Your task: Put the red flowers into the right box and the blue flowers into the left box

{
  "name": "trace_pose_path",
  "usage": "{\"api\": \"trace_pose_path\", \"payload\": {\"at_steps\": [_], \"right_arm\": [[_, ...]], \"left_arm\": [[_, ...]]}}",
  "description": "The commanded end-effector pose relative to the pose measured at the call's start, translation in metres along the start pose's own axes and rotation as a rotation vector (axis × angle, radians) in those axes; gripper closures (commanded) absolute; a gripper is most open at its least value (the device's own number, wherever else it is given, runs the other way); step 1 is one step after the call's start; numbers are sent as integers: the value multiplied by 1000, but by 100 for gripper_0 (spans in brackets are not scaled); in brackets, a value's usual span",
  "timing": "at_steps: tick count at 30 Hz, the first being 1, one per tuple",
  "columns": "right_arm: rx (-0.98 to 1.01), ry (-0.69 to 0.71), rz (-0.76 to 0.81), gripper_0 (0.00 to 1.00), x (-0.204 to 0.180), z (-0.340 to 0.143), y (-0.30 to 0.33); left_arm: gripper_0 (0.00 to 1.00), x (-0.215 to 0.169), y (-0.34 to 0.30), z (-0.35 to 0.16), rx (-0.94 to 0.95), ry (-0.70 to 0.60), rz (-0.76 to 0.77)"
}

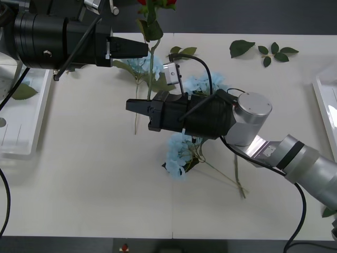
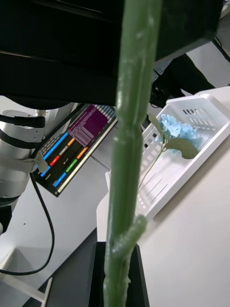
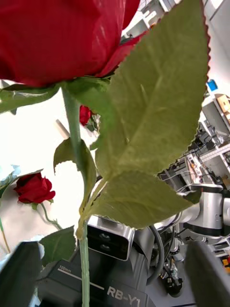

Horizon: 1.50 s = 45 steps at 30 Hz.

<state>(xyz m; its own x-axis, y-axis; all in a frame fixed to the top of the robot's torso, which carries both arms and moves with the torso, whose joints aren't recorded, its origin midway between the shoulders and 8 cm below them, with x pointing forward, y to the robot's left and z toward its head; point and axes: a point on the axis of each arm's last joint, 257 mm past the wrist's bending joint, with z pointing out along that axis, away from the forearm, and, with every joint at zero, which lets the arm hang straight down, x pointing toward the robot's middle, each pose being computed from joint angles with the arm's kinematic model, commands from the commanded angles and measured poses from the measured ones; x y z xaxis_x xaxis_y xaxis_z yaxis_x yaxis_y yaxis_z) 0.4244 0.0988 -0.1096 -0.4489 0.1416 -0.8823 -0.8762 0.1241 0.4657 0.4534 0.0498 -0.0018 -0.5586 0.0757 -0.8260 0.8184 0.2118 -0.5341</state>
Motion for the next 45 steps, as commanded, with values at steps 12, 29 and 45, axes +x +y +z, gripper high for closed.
{"api": "trace_pose_path", "payload": {"at_steps": [12, 29, 45], "right_arm": [[22, 84, -117, 100, -58, -88, -16], [434, 436, -237, 100, -72, -312, -88], [982, 579, -93, 100, -64, -557, -152]], "left_arm": [[0, -6, 1, -3, -18, -23, 22], [0, 6, 93, -50, -566, 93, -119], [0, 51, 180, -49, -1023, 152, -327]]}}
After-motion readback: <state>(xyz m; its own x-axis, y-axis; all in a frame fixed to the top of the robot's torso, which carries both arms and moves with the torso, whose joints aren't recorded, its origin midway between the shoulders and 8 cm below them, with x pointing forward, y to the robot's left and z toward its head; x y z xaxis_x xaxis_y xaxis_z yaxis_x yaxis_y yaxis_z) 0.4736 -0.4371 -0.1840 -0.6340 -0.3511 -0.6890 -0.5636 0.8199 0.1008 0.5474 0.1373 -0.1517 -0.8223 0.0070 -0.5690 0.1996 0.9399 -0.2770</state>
